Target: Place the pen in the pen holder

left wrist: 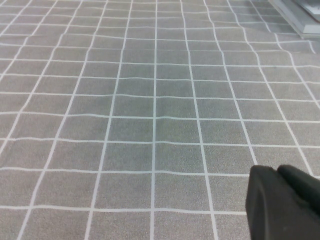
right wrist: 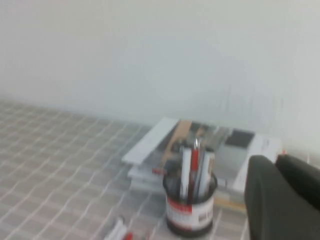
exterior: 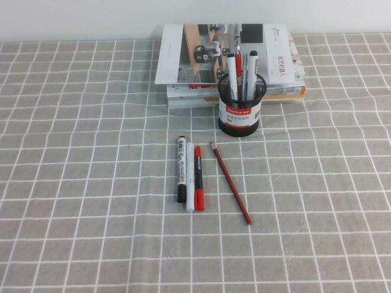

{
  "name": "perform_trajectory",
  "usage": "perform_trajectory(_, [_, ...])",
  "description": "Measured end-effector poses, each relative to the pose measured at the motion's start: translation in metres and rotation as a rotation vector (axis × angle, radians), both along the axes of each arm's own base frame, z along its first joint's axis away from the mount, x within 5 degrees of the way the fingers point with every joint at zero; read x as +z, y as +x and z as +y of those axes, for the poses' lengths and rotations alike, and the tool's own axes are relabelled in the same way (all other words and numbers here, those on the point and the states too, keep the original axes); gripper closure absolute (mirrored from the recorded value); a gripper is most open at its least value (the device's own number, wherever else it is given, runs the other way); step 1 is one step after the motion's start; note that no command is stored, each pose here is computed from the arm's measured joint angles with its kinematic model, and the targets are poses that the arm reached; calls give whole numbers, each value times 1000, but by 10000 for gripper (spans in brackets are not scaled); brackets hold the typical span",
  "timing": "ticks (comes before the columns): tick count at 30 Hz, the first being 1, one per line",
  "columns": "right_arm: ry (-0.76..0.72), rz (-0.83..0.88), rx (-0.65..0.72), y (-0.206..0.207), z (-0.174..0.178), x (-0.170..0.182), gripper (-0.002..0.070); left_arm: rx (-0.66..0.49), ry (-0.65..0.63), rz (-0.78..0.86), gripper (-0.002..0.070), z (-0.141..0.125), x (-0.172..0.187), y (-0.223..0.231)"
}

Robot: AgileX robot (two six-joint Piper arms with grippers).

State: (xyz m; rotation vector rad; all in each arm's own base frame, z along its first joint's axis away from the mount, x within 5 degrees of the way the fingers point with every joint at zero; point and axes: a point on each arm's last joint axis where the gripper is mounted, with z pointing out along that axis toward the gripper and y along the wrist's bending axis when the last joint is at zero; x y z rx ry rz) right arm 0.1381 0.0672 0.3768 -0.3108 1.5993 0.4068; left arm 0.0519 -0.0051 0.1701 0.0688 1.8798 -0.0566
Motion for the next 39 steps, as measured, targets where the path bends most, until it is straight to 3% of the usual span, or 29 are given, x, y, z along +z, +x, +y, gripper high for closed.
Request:
perform_trajectory(10, [-66,-3,-9,-70,-35,-47,688,0,0,0,678,0,0,0])
perform_trajectory(20, [-119,24,-15,-80,-41,-108,688,0,0,0,678,0,0,0])
perform_trajectory(24, [-63,93,-26,-76,-39,-140,688,0,0,0,678,0,0,0])
perform_trajectory(29, [-48,159,-119,-73,-44,-170,689,0,0,0,678,0,0,0])
perform_trajectory(39, [-9,118,-406,-79,-64,-186,689,0,0,0,678,0,0,0])
